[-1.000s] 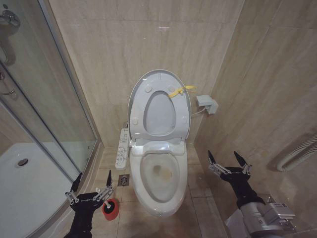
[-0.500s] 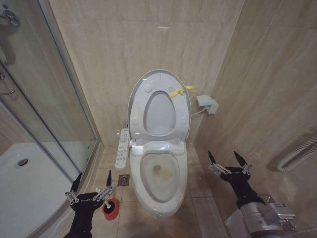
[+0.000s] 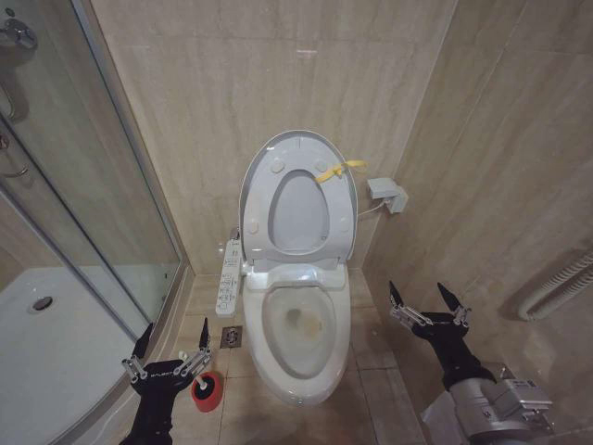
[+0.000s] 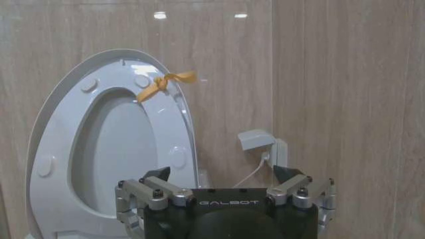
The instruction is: Open the toilet lid, clean the toilet bowl with a toilet brush, close the toilet lid, and flush.
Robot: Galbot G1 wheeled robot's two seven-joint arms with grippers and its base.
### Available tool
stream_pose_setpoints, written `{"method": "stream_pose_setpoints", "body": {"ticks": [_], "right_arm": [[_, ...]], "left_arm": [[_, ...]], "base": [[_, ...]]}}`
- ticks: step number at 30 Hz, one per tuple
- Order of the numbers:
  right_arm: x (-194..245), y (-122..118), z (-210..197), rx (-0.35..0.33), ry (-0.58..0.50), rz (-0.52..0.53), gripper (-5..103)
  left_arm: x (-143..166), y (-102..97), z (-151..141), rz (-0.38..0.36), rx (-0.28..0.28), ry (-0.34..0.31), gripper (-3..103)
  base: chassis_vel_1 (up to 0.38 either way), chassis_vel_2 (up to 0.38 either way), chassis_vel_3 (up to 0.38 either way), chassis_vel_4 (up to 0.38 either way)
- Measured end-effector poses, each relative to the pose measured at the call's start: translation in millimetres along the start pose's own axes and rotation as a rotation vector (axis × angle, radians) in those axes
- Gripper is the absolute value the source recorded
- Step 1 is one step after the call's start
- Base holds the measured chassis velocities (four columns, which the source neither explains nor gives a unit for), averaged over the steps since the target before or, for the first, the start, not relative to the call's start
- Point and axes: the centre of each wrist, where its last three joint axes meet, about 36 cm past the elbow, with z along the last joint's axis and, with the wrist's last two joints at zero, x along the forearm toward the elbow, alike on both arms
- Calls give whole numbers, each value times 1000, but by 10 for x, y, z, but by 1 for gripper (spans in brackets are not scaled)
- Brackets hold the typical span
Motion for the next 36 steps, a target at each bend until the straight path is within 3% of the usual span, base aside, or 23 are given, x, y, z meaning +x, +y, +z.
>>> {"method": "stream_pose_setpoints", "body": {"ticks": [4,7,20,22,25,26,28,32,36], "right_arm": [[0,0,0,0,0,0,100],[0,0,0,0,0,0,100],[0,0,0,0,0,0,100],[0,0,0,0,0,0,100],[0,0,0,0,0,0,100],[0,0,0,0,0,0,100],[0,0,0,0,0,0,100],[0,0,0,0,0,0,100],[0,0,0,0,0,0,100]], "left_arm": [[-10,18,-2,5,2,24,100],[-68,111,37,35,30,132,100],[-109,193,205,71,-38,69,100],[-111,205,315,70,-51,72,100],[-27,321,878,74,-127,101,100],[-27,321,878,74,-127,101,100],[75,377,1192,81,-155,140,100],[134,465,1507,94,-193,145,99],[154,574,1793,71,-180,170,99]], "base": [[0,0,0,0],[0,0,0,0],[0,0,0,0],[0,0,0,0],[0,0,0,0],[0,0,0,0],[0,0,0,0],[0,0,0,0],[0,0,0,0]]}}
